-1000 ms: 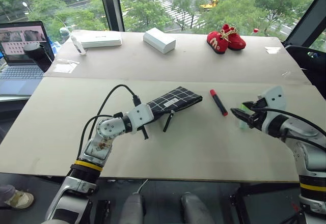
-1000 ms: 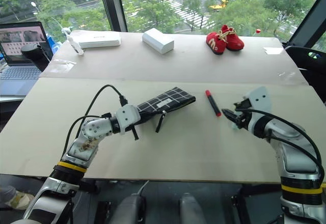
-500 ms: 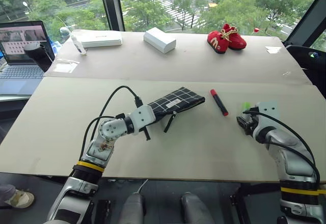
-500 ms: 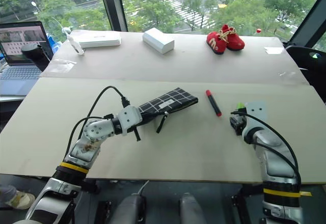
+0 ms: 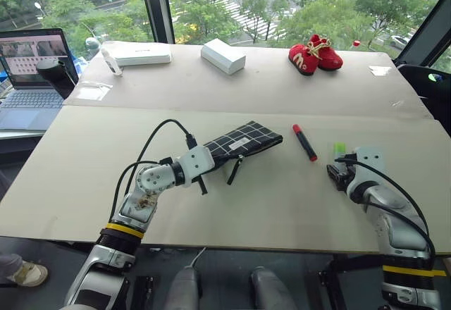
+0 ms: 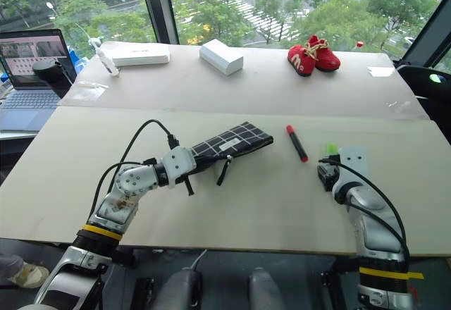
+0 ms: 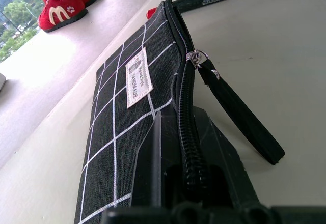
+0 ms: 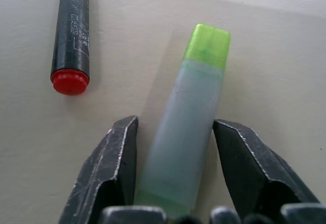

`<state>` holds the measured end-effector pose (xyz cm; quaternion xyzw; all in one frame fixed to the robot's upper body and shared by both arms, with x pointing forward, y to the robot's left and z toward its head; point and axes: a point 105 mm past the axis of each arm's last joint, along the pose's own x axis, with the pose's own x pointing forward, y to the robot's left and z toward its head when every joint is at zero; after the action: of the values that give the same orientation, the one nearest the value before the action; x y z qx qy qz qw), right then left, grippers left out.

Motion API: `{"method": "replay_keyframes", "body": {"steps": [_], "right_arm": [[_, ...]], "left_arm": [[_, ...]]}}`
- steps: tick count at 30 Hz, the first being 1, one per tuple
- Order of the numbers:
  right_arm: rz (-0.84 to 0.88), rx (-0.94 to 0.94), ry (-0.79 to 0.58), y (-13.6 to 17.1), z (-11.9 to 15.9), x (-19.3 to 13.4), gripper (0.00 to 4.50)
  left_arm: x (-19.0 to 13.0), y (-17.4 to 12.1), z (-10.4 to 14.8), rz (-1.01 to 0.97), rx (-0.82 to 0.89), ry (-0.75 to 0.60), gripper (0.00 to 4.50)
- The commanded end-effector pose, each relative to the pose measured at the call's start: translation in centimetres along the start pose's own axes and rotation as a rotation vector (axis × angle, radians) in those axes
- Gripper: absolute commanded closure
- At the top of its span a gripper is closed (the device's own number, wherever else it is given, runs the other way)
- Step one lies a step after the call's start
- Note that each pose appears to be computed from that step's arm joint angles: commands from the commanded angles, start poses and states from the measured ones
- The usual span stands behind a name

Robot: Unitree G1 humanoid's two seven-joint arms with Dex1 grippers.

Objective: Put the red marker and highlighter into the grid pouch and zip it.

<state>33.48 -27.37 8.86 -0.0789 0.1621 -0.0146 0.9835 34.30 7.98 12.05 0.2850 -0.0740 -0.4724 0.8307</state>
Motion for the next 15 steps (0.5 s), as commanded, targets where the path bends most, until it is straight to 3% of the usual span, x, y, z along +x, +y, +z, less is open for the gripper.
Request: {"method": "replay_keyframes", "body": {"steps": [1,5,8,12,15], "right_arm": [[-0.079,-0.009,0.037,-1.9,-1.2,-0.2,3.35],[-0.169,-0.021,-0.037,-3.3,0.5,0.2,3.42],[-0.208,-0.105,-0.174,-3.4,3.6,0.5,3.42],[-0.04,-0.119,-0.382,0.0,8.3,0.3,3.42],[0.223,-0.309,-0.548,4.7,11.2,-1.4,3.42]], "left_arm": [[-0.3,0.8,1.1,0.018,0.035,-0.036,4.5],[-0.3,1.0,1.2,0.019,0.034,-0.038,4.5],[-0.4,1.0,1.2,0.025,0.019,-0.039,4.5],[-0.5,1.1,1.3,0.029,-0.004,-0.047,4.5],[-0.7,1.3,1.5,0.04,-0.028,-0.054,4.5]]}}
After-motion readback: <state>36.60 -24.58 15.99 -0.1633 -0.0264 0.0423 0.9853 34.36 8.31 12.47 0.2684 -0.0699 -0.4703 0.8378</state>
